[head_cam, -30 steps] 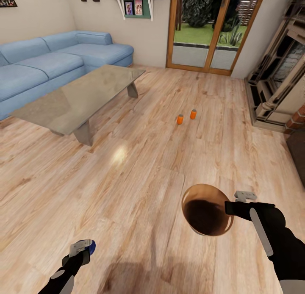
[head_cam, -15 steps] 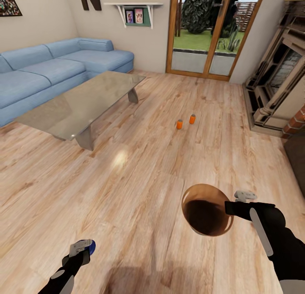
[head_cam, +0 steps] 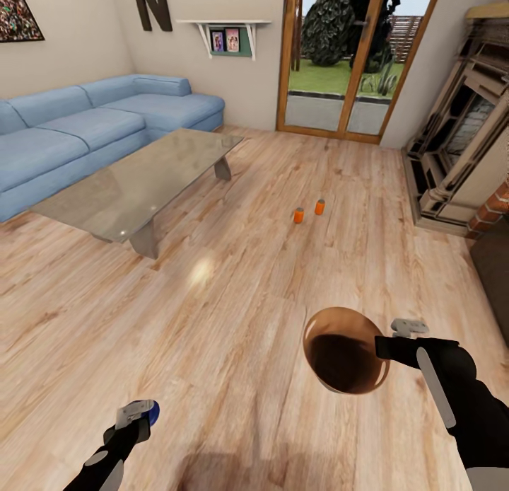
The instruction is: Put the three can of soda from the living room inside the tash can in the kitchen.
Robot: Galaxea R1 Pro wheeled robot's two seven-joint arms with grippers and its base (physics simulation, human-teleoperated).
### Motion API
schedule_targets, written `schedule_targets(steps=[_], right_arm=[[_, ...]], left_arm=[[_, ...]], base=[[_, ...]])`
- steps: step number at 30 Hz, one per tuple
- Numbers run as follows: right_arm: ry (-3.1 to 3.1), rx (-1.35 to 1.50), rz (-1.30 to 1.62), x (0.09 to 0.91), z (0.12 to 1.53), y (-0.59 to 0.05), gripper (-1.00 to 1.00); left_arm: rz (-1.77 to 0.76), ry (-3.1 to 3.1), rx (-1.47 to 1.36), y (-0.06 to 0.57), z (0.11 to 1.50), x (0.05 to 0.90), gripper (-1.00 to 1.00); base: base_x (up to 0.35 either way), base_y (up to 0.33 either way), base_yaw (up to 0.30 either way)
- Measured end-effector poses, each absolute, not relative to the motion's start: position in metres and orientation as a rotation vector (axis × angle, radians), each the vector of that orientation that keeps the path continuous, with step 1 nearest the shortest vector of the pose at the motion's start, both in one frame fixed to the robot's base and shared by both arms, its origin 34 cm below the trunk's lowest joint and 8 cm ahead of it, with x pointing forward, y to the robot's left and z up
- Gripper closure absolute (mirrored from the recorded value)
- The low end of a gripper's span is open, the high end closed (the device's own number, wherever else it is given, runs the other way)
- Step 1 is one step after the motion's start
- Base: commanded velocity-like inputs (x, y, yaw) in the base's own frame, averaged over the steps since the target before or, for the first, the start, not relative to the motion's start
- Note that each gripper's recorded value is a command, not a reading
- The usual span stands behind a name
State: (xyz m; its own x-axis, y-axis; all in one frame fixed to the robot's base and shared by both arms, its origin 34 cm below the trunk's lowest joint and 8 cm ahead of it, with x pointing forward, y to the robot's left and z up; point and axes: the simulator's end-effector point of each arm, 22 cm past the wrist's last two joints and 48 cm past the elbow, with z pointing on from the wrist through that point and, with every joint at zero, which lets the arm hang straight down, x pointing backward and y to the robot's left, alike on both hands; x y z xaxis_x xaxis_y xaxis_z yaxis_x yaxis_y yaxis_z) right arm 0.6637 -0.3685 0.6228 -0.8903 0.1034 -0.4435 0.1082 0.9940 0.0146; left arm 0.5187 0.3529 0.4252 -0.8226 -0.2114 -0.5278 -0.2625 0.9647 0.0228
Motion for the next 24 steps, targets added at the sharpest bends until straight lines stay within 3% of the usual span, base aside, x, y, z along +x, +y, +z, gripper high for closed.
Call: schedule_targets(steps=[24], right_arm=[[2.641,0.149,-0.013,0.671,0.676,-0.369,1.00]], left_arm=[[0.114,2.526,-0.333,0.352,0.475,0.536,1.00]], base=[[0.000,0.000,0.000]])
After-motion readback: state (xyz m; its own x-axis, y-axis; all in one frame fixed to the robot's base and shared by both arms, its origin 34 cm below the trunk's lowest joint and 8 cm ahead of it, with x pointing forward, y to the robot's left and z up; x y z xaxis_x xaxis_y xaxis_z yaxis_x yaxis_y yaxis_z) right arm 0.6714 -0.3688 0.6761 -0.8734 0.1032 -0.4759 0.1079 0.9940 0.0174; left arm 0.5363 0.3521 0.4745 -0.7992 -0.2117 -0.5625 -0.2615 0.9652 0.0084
